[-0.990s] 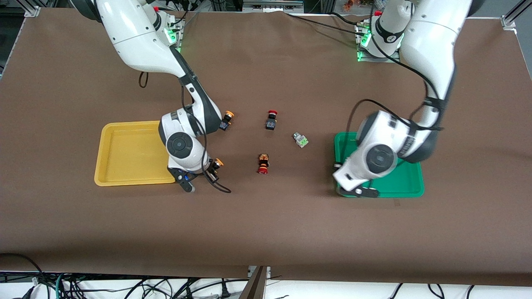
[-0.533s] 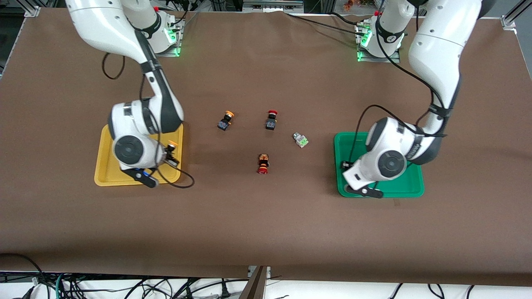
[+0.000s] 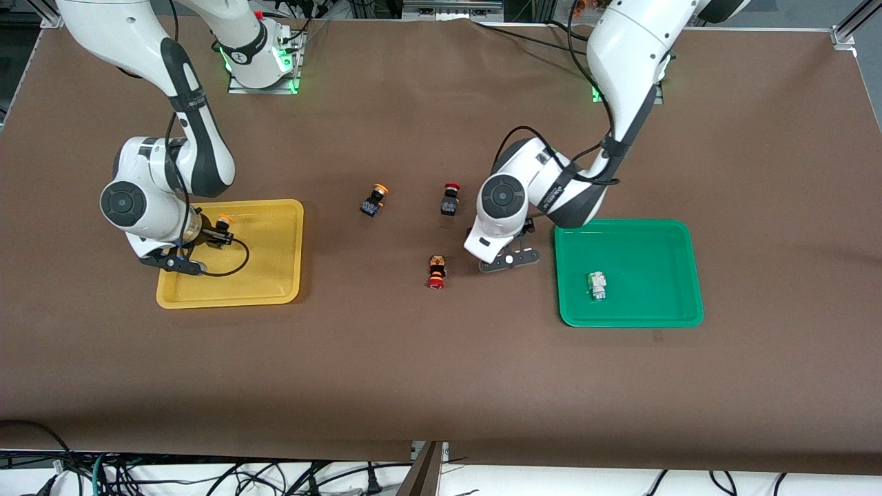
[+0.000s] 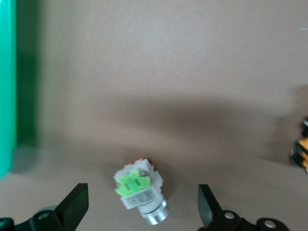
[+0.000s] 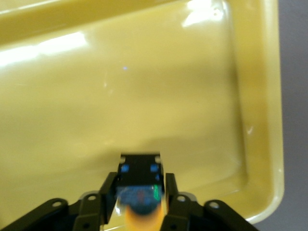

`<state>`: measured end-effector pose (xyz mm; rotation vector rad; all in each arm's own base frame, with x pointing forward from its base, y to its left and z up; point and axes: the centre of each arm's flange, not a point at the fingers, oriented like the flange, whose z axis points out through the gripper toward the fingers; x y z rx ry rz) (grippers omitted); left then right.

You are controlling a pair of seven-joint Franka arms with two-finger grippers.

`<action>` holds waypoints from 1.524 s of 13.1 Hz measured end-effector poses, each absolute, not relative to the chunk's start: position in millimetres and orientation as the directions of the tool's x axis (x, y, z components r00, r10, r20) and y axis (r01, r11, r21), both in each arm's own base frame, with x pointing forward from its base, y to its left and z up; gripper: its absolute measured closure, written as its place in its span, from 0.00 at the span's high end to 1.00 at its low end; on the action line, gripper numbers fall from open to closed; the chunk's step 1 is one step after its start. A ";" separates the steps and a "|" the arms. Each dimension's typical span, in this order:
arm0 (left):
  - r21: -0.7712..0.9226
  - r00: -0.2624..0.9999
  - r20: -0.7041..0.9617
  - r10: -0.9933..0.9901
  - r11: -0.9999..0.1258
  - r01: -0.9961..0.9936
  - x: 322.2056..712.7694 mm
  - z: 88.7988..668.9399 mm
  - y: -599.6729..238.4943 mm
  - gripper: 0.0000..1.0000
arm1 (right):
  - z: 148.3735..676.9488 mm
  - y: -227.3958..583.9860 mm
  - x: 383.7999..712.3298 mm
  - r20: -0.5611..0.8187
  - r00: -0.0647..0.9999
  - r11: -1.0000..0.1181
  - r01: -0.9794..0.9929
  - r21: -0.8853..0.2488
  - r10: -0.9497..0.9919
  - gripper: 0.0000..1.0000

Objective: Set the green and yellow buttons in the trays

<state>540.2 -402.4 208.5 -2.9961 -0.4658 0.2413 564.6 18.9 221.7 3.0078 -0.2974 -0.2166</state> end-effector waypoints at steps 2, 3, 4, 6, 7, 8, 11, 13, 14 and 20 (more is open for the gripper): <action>-0.122 0.911 -0.121 0.395 -0.916 0.381 538.9 199.5 -398.0 1.00 | 228.2 55.7 570.3 -0.105 0.969 -0.971 -0.210 0.116 -0.222 0.72; -0.114 0.902 -0.114 0.418 -0.907 0.406 535.1 193.5 -397.9 1.00 | 234.3 77.6 574.1 -0.084 0.965 -0.965 -0.238 0.113 -0.247 0.81; -0.105 0.897 -0.109 0.428 -0.902 0.418 529.5 185.6 -398.0 1.00 | 241.2 98.0 577.4 -0.067 0.960 -0.958 -0.265 0.110 -0.273 0.93; -0.101 0.893 -0.108 0.437 -0.898 0.428 519.9 173.0 -396.3 0.98 | 255.2 142.4 577.9 -0.066 0.922 -0.921 -0.372 0.116 -0.381 1.00; -0.104 0.892 -0.109 0.438 -0.898 0.428 517.7 170.4 -395.6 0.95 | 258.6 169.1 572.9 -0.070 0.885 -0.886 -0.451 0.108 -0.460 1.00; -0.107 0.892 -0.111 0.438 -0.898 0.427 516.4 169.2 -395.5 0.84 | 258.0 203.1 562.0 -0.084 0.847 -0.850 -0.518 0.096 -0.525 1.00; -0.118 0.900 -0.108 0.423 -0.904 0.411 516.6 176.8 -394.5 0.48 | 245.0 303.1 514.4 -0.093 0.772 -0.777 -0.621 0.108 -0.629 1.00; -0.176 0.933 -0.100 0.346 -0.929 0.326 521.9 194.4 -381.5 0.41 | 233.9 347.2 487.4 -0.074 0.749 -0.752 -0.650 0.112 -0.658 1.00; -0.206 0.945 -0.106 0.309 -0.937 0.284 532.1 214.6 -366.7 0.41 | 226.9 358.8 478.5 -0.068 0.747 -0.749 -0.652 0.118 -0.661 1.00; -0.209 0.986 -0.161 0.031 -0.978 -0.004 619.2 272.3 -198.2 0.41 | 172.8 366.6 443.2 -0.052 0.772 -0.766 -0.617 0.183 -0.634 1.00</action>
